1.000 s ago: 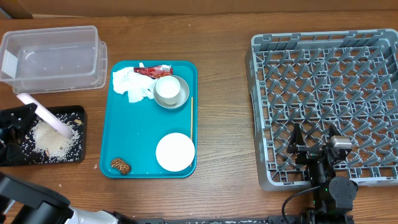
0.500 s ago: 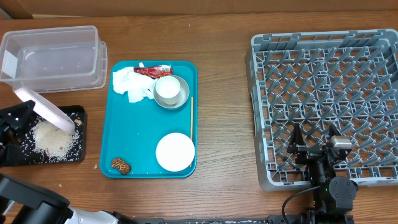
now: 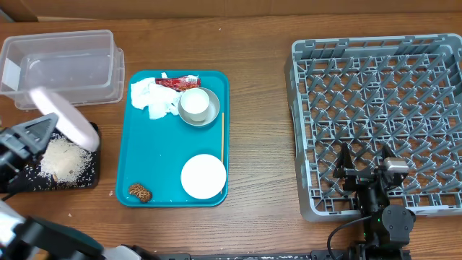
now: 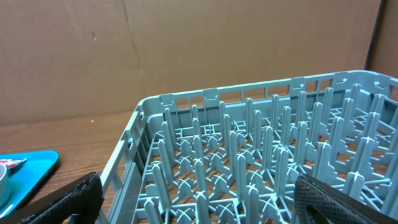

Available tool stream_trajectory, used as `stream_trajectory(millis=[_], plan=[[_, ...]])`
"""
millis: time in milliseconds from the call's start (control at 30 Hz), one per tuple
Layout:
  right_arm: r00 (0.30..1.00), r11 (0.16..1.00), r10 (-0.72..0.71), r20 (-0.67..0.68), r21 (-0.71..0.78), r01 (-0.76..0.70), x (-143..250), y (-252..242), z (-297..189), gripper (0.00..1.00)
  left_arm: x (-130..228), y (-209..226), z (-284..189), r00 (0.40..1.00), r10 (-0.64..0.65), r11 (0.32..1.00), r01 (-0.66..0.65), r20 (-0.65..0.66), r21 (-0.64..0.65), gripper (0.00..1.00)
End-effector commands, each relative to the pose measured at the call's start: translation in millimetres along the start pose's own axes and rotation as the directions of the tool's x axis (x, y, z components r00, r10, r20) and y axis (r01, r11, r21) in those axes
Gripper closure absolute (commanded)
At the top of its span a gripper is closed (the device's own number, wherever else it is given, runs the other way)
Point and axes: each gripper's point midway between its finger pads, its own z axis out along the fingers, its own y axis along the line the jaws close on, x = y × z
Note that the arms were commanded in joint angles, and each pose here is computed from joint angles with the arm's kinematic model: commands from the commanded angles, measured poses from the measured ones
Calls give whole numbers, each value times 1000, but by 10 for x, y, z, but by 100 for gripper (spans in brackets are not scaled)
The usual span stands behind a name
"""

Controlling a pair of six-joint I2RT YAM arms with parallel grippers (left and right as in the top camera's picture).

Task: Sort waste into correct bins and load items into the dishwasher
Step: 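Tilt the plate with the left gripper to dump rice onto black tray, then return the emptied plate to the teal tray and release it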

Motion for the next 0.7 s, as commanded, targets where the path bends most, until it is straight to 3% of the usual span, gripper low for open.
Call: stream_trajectory(millis=[0,167,333,433,667], plan=[[1000,1000,-15,8,4,15,6,-13,0,0,228,-272,218,987,73,992,-88,-146,-96,96],[1000,1000,-15,8,4,15,8,-13,0,0,542,-203,515,940,18,913,-155,-341,-377,96],[1000,1000,-15,8,4,15,6,-13,0,0,998,-93,684,864,-33,733,-321,-502,-600,96],[1000,1000,-15,8,4,15,8,-13,0,0,1303,-50,831,820,-52,623,-419,-570,-660,96],[1000,1000,-15,8,4,15,8,-13,0,0,1700,-25,1146,793,-30,562,-490,-608,-667,96]])
